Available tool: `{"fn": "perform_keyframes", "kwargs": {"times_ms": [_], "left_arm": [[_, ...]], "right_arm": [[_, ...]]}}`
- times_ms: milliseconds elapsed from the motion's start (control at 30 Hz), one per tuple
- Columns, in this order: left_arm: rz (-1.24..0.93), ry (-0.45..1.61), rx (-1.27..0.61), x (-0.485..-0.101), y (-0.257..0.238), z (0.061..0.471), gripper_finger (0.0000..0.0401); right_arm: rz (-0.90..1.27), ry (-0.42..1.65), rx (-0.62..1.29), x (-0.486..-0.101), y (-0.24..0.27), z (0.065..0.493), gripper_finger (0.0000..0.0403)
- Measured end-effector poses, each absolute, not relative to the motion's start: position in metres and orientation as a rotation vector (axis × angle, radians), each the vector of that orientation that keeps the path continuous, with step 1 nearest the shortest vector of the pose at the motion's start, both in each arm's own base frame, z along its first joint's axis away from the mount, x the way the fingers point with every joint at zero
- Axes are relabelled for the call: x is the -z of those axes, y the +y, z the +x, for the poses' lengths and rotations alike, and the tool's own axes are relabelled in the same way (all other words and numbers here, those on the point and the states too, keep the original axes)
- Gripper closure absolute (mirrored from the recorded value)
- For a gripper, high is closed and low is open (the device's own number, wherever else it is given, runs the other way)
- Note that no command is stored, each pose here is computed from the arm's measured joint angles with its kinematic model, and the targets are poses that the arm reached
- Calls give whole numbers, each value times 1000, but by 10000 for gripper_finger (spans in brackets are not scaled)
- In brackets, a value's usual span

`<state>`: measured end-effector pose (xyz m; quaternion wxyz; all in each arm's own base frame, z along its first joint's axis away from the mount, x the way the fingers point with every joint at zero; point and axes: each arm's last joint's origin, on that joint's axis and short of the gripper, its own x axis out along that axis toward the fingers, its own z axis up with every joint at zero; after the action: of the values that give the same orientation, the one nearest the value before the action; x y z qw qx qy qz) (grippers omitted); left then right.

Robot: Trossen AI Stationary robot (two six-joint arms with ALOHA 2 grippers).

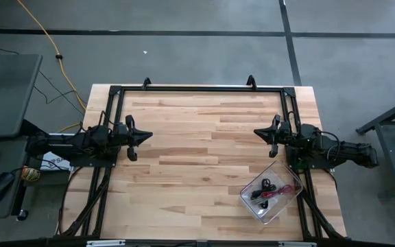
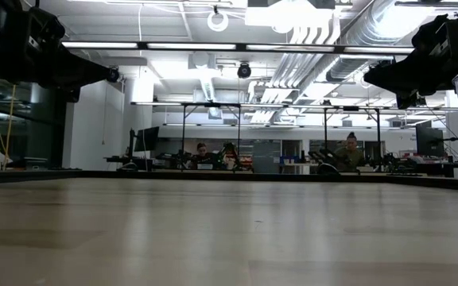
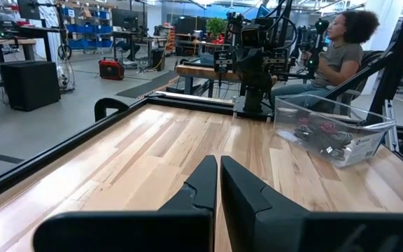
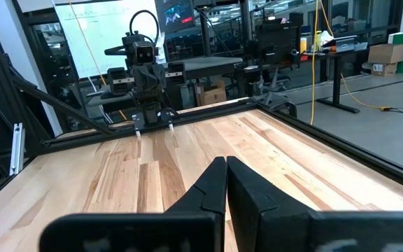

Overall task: Pick and place USB-C Cables
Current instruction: Return to Home Position

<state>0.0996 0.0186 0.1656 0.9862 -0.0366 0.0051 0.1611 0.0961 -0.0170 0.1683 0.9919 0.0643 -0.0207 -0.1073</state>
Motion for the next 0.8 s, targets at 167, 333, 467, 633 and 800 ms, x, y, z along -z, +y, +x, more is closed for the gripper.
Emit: {"fn": "perform_keyframes", "kwargs": {"times_ms": [167,333,467,633,800], "left_arm": [[-74,10,-324,-166,19,100,401],[-74,10,-324,-166,19,100,401],[-74,5,-310,-166,17,100,401],[-75,-16,-280,-168,14,99,401],[-79,-61,-236,-172,10,96,401]], "right_arm": [[129,-41,215,-168,-17,96,398],[129,-42,215,-168,-17,96,398],[129,-42,215,-168,-17,96,398],[129,-42,215,-168,-17,96,398],[129,-42,215,-168,-17,96,398]]}}
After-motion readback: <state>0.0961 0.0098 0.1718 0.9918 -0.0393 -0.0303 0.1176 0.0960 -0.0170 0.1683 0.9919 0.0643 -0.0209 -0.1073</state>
